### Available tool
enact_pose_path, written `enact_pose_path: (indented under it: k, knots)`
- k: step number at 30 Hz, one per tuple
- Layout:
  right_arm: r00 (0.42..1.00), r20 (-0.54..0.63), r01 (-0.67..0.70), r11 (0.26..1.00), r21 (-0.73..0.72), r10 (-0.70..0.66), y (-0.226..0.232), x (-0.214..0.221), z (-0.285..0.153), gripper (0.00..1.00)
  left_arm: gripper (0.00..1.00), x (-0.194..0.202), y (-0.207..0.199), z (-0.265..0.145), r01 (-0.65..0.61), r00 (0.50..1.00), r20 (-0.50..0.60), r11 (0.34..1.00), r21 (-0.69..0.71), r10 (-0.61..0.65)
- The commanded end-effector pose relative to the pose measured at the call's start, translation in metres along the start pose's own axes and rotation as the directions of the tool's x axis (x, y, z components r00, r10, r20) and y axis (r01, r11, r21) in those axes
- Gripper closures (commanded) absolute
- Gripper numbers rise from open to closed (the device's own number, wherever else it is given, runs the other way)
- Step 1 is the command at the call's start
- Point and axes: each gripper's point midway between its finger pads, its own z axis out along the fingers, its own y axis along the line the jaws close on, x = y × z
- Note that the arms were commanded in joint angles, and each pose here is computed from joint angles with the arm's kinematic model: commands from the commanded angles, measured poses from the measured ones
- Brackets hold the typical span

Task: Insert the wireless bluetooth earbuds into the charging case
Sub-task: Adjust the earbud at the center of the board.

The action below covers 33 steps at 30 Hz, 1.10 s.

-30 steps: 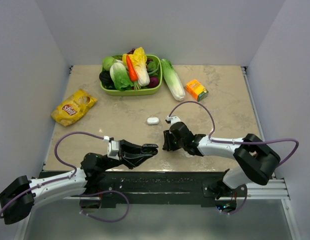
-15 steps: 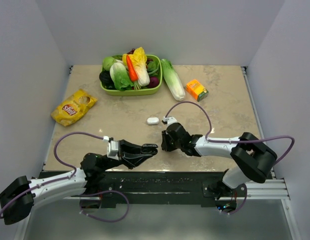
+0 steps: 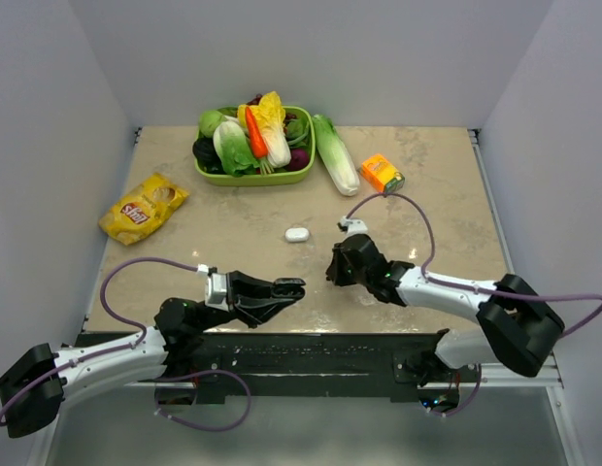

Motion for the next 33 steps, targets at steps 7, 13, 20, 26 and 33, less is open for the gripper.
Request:
enact_pose_path:
  k: [7,13,20,26,33]
  knots:
    - [0.808,0.288,-0.512,0.854,-0.089,0.514,-0.035,-0.053,-0.01,0.97,1.0,0.009,0.003,-0.014,0.013,1.0,0.028,1.0,-0.025,-0.012]
    - [0.831,0.208,-0.515,0.855,-0.068,0.516,-0.031,-0.039,0.011,0.66,1.0,0.007,0.001,-0.015,0.029,0.999,0.041,0.999,-0.019,-0.028]
    - [0.866,0.179,-0.47,0.882,-0.031,0.467,-0.039,-0.022,0.005,0.57,1.0,0.01,-0.001,-0.017,0.036,0.999,0.035,0.999,-0.015,-0.036]
    - [0.887,0.259,-0.396,0.918,0.007,0.381,-0.053,-0.031,-0.026,0.57,1.0,0.012,0.0,-0.019,0.038,0.999,0.038,0.999,-0.022,-0.037]
    - [0.931,0.26,-0.306,0.935,0.178,0.255,-0.075,-0.038,-0.031,0.98,1.0,0.014,0.0,-0.019,0.044,0.999,0.031,0.999,-0.024,-0.044]
